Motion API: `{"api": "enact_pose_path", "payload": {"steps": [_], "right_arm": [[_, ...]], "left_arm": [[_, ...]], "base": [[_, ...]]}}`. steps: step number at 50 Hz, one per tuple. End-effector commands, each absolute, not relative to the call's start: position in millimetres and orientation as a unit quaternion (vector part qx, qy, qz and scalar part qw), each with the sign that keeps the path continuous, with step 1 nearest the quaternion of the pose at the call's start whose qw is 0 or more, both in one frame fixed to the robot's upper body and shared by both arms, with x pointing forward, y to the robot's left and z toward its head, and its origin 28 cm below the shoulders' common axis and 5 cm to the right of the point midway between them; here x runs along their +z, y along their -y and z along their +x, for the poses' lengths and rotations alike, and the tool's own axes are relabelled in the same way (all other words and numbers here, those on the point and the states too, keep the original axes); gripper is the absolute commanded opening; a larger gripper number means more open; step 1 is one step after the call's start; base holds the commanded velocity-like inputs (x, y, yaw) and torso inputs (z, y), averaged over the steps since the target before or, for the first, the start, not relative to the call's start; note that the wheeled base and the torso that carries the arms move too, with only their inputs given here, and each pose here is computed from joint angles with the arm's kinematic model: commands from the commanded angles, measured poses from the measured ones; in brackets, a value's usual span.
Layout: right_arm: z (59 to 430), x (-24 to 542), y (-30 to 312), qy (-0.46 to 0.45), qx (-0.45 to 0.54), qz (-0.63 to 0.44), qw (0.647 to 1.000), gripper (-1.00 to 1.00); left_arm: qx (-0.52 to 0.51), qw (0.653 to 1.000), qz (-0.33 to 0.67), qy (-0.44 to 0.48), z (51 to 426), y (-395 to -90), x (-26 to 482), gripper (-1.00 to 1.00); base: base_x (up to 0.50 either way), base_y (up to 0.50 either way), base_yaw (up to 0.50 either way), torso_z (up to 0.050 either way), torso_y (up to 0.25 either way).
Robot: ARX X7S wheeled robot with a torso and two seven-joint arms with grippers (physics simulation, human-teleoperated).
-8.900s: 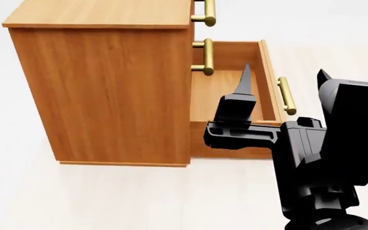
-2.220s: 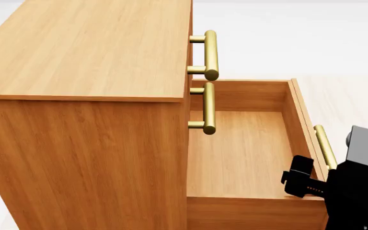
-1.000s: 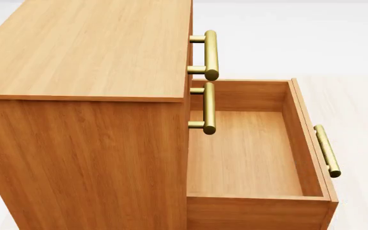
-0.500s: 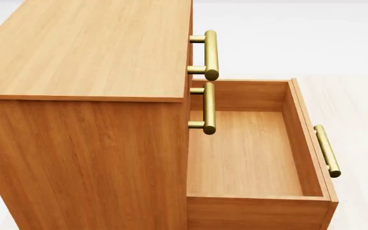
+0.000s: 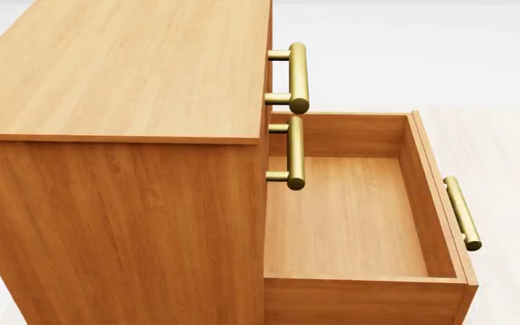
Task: Put the bowl in the bottom drawer of the cabinet and close it.
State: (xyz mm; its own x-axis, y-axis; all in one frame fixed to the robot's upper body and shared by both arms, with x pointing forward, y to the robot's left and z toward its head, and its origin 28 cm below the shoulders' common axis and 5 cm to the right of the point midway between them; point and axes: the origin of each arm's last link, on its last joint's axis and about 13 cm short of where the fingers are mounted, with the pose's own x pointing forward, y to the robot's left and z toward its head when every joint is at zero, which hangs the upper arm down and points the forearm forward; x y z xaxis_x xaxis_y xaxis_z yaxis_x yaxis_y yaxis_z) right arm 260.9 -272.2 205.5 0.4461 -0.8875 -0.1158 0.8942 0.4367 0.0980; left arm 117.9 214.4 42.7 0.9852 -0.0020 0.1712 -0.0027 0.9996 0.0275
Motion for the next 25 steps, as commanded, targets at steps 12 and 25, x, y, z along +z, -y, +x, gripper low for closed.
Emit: {"api": "enact_pose_path", "payload": {"steps": [12, 25], "right_arm": [[263.8, 195.7, 281.7, -0.077, -0.560, 0.071, 0.822, 1.00], [268.6, 192.4, 280.8, -0.139, -0.521, 0.096, 0.836, 1.00]], "left_arm": [[0.002, 0.996, 0.012, 0.086, 117.5, -214.6, 43.0, 1.00], [0.003, 0.996, 0.012, 0.086, 117.7, -214.3, 42.6, 1.00]], "base": [[0.00, 0.00, 0.00, 0.000, 0.000], [0.00, 0.00, 0.00, 0.000, 0.000]]}}
